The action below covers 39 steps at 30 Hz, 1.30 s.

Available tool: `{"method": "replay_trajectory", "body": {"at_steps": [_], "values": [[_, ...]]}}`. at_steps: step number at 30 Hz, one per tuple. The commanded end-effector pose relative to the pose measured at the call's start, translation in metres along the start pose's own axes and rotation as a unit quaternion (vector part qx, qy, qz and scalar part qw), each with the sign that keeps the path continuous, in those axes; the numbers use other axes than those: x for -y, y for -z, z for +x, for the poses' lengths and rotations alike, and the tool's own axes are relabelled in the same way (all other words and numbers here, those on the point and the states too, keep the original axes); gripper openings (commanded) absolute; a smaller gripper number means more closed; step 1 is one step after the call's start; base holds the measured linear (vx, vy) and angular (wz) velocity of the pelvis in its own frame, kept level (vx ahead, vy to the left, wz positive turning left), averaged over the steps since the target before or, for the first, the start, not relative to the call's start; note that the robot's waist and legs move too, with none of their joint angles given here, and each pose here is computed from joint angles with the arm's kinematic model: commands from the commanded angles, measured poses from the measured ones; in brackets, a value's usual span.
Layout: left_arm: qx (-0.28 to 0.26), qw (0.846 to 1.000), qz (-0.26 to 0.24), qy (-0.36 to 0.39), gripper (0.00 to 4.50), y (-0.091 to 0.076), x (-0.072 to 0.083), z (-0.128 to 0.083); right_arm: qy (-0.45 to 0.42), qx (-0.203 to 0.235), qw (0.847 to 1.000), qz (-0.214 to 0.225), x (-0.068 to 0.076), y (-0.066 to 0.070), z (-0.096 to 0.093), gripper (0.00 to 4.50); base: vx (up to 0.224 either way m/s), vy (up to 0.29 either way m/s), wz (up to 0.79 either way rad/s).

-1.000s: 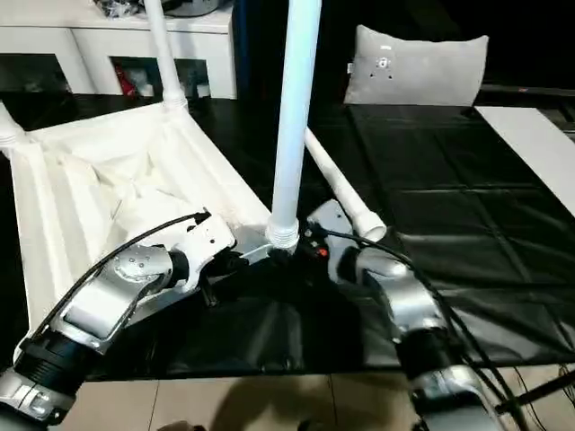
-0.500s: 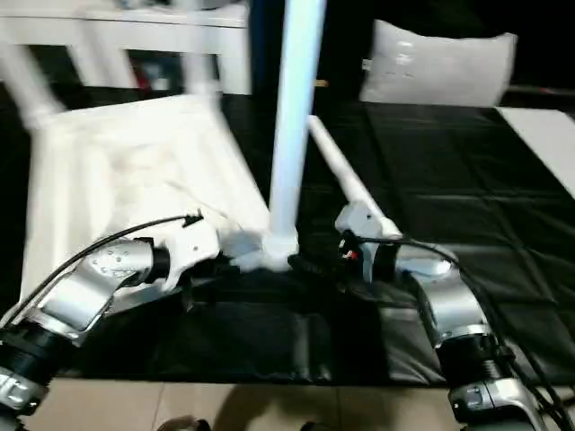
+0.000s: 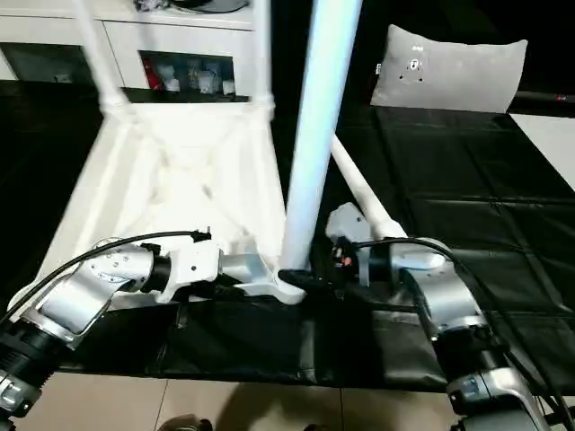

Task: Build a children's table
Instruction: Rotate leg to tighten

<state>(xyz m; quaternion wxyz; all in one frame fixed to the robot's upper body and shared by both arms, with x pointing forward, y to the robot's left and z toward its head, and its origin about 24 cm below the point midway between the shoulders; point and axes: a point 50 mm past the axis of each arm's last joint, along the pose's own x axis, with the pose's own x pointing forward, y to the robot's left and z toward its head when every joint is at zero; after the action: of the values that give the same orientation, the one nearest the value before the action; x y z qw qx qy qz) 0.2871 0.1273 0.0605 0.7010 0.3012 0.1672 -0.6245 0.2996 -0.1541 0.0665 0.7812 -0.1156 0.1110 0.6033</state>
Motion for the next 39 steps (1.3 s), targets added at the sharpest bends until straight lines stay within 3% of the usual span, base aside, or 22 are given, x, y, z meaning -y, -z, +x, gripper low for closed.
{"method": "replay_trajectory", "body": {"at_steps": [1, 10, 22, 25, 30, 39], "values": [[0.0, 0.999, 0.037, 0.021, 0.0, -0.008, 0.002, 0.003, -0.001, -0.01, 1.0, -0.004, 0.003, 0.001, 0.0, 3.57, 0.0, 0.0, 0.0], [-0.001, 0.999, 0.038, 0.021, 0.0, -0.007, 0.001, 0.002, -0.019, -0.03, 0.999, 0.002, 0.001, 0.007, 0.001, 2.74, 0.0, 0.0, 0.0], [-0.002, 0.999, 0.037, 0.023, 0.0, -0.005, 0.001, 0.002, -0.022, -0.041, 0.999, 0.026, -0.004, 0.016, 0.007, 2.61, 0.0, 0.0, 0.0], [-0.004, 0.999, 0.036, 0.022, 0.0, -0.004, 0.0, 0.001, -0.024, -0.024, 0.997, 0.065, -0.004, 0.015, 0.008, 3.31, 0.0, 0.0, 0.0], [-0.004, 0.999, 0.037, 0.022, 0.0, -0.004, 0.0, 0.001, -0.004, -0.026, 0.999, 0.035, -0.002, 0.014, 0.009, 3.73, 0.0, 0.0, 0.0], [-0.005, 0.999, 0.039, 0.024, 0.0, -0.004, 0.0, 0.0, 0.001, -0.016, 0.999, 0.045, -0.003, 0.013, 0.009, 3.73, 0.0, 0.0, 0.0]]}}
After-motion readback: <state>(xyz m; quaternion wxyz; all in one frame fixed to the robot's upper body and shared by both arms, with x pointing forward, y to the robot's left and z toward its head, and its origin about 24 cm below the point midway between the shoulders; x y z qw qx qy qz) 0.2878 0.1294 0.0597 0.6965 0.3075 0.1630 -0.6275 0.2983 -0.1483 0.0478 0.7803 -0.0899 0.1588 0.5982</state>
